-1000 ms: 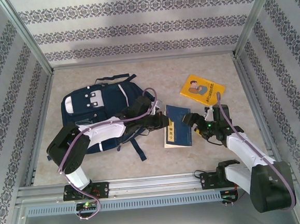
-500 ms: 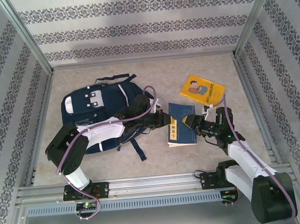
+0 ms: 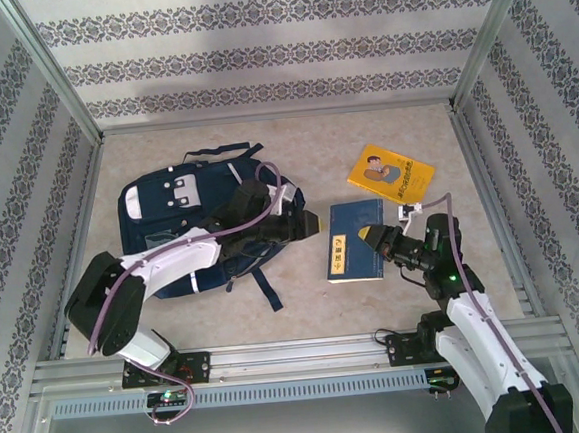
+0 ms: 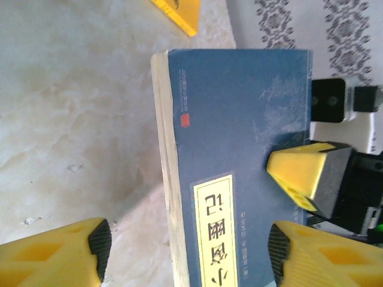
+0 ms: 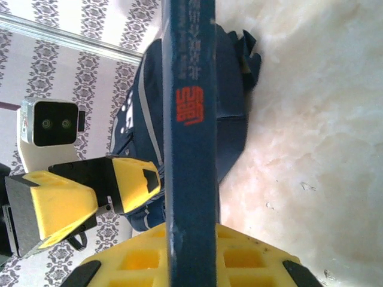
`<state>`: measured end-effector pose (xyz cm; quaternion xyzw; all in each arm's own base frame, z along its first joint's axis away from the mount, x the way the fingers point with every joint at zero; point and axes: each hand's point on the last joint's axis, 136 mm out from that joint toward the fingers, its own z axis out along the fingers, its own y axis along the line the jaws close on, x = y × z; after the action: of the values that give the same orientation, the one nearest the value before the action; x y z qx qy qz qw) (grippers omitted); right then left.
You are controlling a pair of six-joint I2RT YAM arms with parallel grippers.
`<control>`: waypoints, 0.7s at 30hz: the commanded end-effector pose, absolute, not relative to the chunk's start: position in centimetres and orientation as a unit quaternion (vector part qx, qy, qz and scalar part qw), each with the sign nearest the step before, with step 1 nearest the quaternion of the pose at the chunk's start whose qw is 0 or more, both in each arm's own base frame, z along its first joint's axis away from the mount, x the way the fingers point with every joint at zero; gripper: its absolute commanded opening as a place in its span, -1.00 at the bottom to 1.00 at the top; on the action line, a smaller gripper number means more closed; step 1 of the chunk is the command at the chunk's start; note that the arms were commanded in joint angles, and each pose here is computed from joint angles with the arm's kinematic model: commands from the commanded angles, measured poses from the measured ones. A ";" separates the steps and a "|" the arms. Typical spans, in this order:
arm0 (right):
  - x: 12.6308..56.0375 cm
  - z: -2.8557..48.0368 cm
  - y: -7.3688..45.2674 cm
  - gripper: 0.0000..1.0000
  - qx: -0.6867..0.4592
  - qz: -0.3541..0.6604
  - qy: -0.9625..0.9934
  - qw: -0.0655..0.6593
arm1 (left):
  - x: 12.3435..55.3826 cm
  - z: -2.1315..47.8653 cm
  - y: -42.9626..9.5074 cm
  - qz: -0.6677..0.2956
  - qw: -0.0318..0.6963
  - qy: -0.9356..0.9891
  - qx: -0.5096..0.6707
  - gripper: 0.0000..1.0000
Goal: Pack the student bag
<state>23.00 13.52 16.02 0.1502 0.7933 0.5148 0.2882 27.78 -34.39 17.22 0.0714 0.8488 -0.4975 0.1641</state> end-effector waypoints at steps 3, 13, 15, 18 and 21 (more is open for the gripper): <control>22.3 20.5 15.0 -1.00 0.106 0.561 0.761 0.309 | 27.0 19.7 -34.8 -0.545 0.170 0.815 0.100 0.54; 20.8 26.6 16.3 -1.00 0.051 0.603 0.719 0.342 | 26.3 23.0 -36.5 -0.621 0.147 0.760 0.123 0.58; 20.6 27.1 16.6 -1.00 0.044 0.609 0.713 0.344 | 25.9 23.7 -36.9 -0.641 0.139 0.744 0.129 0.55; 20.5 27.3 16.9 -1.00 0.036 0.610 0.713 0.344 | 25.5 24.8 -37.5 -0.669 0.127 0.720 0.133 0.39; 20.7 27.1 16.7 -1.00 0.041 0.600 0.719 0.349 | 25.3 25.6 -37.6 -0.690 0.126 0.700 0.133 0.04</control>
<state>20.90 16.52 24.51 0.0665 0.7353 0.5933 0.3209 26.07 -37.24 23.28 0.1115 0.7433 -0.6475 0.1256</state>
